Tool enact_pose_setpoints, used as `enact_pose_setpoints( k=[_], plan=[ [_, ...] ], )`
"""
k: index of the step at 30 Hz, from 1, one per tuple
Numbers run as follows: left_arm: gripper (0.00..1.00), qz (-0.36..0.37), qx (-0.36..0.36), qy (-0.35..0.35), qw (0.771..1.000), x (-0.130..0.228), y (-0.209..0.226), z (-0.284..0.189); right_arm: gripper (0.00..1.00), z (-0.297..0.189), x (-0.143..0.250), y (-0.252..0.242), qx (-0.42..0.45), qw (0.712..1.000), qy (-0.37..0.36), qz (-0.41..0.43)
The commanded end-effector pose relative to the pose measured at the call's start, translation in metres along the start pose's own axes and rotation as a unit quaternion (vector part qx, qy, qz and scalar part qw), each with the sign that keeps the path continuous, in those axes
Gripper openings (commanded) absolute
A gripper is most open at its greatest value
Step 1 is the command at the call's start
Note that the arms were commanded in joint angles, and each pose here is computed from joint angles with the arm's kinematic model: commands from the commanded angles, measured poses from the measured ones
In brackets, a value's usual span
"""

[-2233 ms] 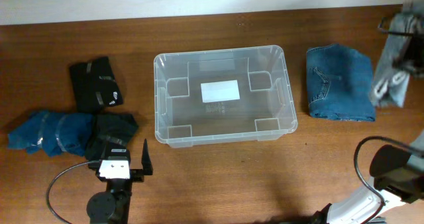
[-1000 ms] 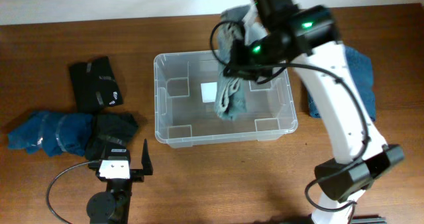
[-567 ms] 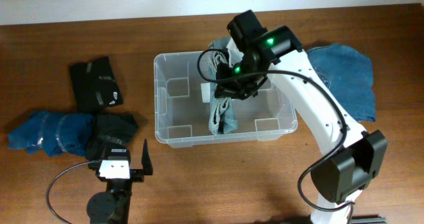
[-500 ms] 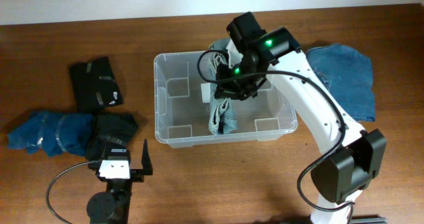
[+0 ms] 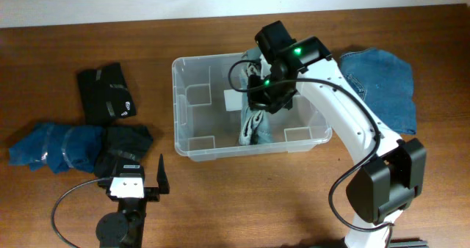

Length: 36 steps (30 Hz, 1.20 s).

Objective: Pack container
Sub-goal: 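Lower the light-wash jeans into the box and release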

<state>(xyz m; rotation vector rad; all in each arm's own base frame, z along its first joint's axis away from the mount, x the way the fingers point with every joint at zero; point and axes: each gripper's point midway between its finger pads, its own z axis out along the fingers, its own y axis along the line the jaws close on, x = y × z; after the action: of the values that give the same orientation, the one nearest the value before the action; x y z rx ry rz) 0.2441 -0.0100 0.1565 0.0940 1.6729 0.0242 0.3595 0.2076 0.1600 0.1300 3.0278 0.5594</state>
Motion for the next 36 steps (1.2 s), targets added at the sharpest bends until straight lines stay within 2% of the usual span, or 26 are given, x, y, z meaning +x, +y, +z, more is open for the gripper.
enact_pose_setpoints(
  k=[1, 4, 9, 11, 13, 22, 27, 31, 34, 36],
  plan=[
    [0.99, 0.006, 0.004, -0.002, 1.000, 0.000, -0.001, 0.000, 0.12, -0.011, -0.017, -0.021, 0.043, 0.998, -0.043, 0.000],
    [0.99, 0.006, 0.004, -0.002, 1.000, 0.000, -0.001, 0.000, 0.17, -0.013, -0.021, -0.031, 0.067, 0.996, -0.053, 0.003],
    [0.99, 0.006, 0.004, -0.002, 1.000, 0.000, -0.001, 0.000, 0.63, -0.017, -0.026, -0.049, 0.110, 0.992, -0.068, 0.009],
    [0.99, 0.006, 0.004, -0.002, 1.000, 0.000, -0.001, 0.000, 0.72, -0.019, -0.029, -0.056, 0.131, 0.988, -0.076, 0.000],
    [0.99, 0.006, 0.004, -0.002, 1.000, 0.000, -0.001, 0.000, 0.75, -0.021, -0.031, -0.061, 0.146, 0.986, -0.081, -0.018],
    [1.00, 0.006, 0.004, -0.002, 1.000, 0.000, -0.001, 0.000, 0.73, -0.031, -0.045, -0.084, 0.180, 0.976, -0.086, -0.086],
    [0.99, 0.006, 0.004, -0.002, 1.000, 0.000, -0.001, 0.000, 0.67, -0.030, -0.037, -0.084, 0.176, 0.971, -0.056, -0.152],
    [0.99, 0.006, 0.004, -0.002, 1.000, 0.000, -0.001, 0.000, 0.55, -0.033, -0.032, -0.068, 0.150, 0.968, -0.045, -0.194],
    [0.99, 0.006, 0.004, -0.002, 1.000, 0.000, -0.001, 0.000, 0.41, -0.040, -0.034, -0.056, 0.144, 0.965, -0.056, -0.214],
    [0.99, 0.006, 0.004, -0.002, 1.000, 0.000, -0.001, 0.000, 0.21, -0.041, -0.035, -0.049, 0.139, 0.963, -0.062, -0.222]
  ],
)
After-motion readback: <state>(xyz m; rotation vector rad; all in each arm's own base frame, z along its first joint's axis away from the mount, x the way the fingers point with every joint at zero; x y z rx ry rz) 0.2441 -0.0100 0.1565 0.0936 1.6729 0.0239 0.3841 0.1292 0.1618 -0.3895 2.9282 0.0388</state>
